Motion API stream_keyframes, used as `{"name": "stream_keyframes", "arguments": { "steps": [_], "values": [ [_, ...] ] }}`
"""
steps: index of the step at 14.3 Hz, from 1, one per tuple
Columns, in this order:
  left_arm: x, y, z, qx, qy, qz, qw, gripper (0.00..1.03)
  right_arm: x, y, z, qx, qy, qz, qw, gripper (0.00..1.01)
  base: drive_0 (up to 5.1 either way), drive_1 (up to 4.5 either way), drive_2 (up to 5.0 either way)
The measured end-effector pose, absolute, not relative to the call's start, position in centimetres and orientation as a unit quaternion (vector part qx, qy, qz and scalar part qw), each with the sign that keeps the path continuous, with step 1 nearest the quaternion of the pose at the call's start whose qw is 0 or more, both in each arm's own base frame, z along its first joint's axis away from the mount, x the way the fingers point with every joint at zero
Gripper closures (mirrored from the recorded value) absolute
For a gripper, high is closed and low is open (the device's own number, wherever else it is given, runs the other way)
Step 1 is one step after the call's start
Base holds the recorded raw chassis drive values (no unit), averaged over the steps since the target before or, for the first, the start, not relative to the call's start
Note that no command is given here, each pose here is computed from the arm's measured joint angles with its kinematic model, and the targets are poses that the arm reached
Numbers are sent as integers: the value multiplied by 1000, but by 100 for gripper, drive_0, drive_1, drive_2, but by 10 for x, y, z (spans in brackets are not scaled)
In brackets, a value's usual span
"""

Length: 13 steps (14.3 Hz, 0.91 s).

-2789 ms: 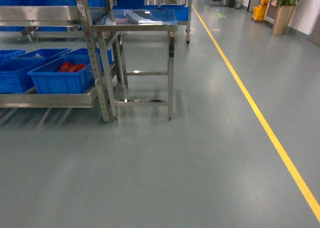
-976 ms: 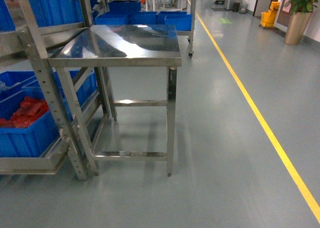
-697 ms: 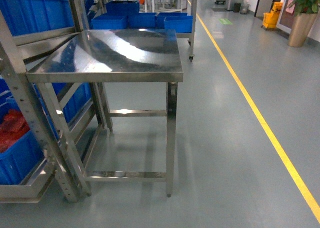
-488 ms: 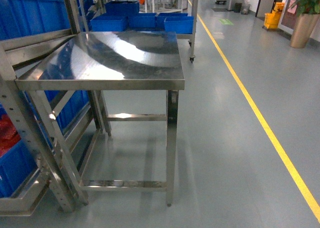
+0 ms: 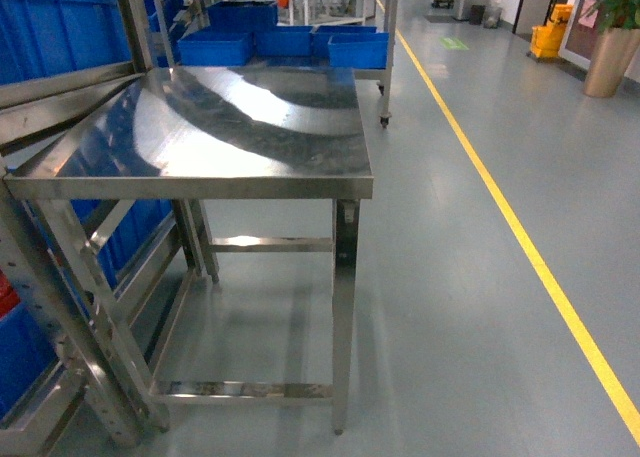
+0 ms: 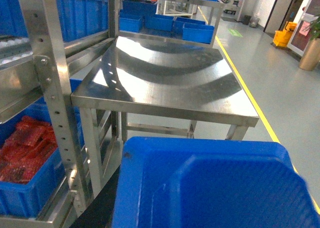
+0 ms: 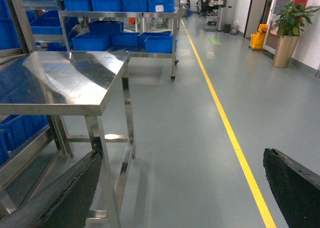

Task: Pick blue part to blue bin on bottom shelf

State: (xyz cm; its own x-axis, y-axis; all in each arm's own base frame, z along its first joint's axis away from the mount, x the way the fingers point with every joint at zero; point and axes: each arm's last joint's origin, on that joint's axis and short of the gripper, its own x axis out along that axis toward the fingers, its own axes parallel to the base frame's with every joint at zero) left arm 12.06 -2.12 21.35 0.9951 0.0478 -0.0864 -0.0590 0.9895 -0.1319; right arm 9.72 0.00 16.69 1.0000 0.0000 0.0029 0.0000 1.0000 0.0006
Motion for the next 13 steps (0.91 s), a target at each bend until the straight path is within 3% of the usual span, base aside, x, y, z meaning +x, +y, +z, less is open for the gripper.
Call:
{"name": "stream_keyframes", "arguments": {
  "steps": [13],
  "values": [
    [121, -21, 213, -67, 42, 27, 996, 58, 97, 0, 167, 0, -1, 0, 1000, 3, 9, 439, -422]
  ]
}}
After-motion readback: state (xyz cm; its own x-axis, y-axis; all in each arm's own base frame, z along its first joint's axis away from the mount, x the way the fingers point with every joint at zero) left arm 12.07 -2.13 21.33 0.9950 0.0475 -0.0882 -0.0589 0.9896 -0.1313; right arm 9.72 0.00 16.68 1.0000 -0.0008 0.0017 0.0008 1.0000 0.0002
